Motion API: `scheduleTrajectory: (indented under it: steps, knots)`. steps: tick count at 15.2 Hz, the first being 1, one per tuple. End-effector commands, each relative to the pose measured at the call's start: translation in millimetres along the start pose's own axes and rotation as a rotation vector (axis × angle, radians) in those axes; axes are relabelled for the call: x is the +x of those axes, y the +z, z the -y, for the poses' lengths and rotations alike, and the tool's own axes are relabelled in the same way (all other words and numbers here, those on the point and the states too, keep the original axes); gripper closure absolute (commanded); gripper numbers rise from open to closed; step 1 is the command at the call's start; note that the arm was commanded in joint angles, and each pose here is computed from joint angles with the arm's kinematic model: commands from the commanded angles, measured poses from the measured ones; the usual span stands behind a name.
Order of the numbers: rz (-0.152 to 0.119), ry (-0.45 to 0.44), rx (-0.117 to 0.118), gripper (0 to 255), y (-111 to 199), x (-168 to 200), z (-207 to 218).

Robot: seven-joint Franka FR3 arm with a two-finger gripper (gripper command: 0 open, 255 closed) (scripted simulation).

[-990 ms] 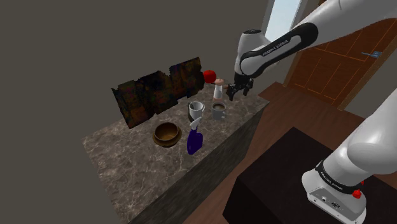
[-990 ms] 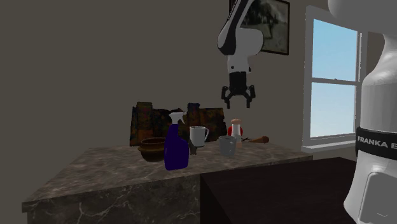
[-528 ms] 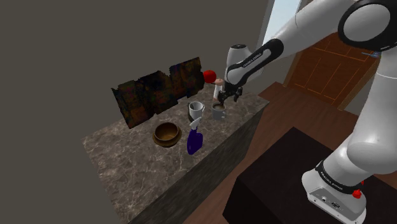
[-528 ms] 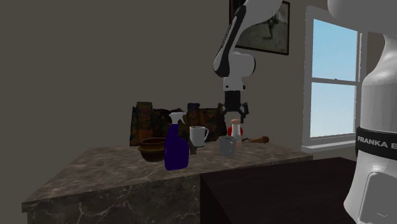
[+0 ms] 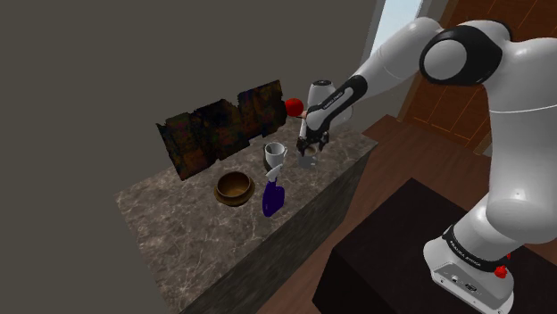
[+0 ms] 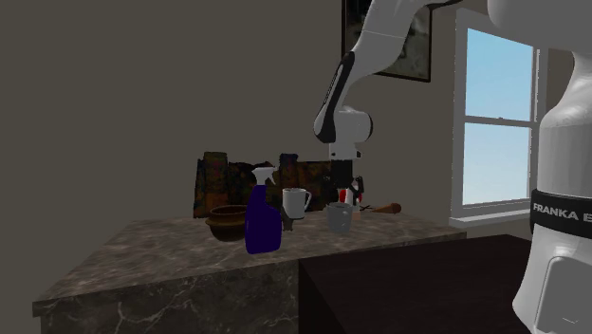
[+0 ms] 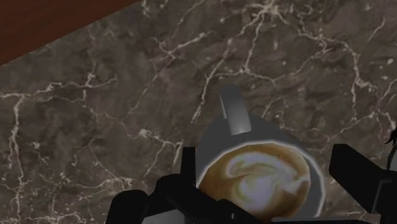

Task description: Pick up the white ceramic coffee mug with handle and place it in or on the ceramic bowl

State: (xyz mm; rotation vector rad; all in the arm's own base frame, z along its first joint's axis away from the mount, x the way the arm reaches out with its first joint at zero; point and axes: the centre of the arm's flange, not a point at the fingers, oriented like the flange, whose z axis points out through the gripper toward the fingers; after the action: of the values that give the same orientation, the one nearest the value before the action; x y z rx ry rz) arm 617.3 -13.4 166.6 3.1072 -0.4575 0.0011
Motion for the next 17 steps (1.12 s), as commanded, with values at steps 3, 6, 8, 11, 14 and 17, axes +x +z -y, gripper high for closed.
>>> scheduleTrajectory:
  steps: [3, 6, 8, 11, 14, 17]
  knots:
    - [0.0, 0.002, 0.001, 0, 22.2, 1.6, 1.2]
    - [0.0, 0.002, 0.001, 0, 35.8, 1.6, 1.2]
    - [0.0, 0.002, 0.001, 0, 35.8, 1.6, 1.2]
    - [0.0, 0.002, 0.001, 0, 35.8, 1.6, 1.2]
    - [0.0, 0.002, 0.001, 255, 35.8, 1.6, 1.2]
    - [0.0, 0.002, 0.001, 255, 35.7, 1.6, 1.4]
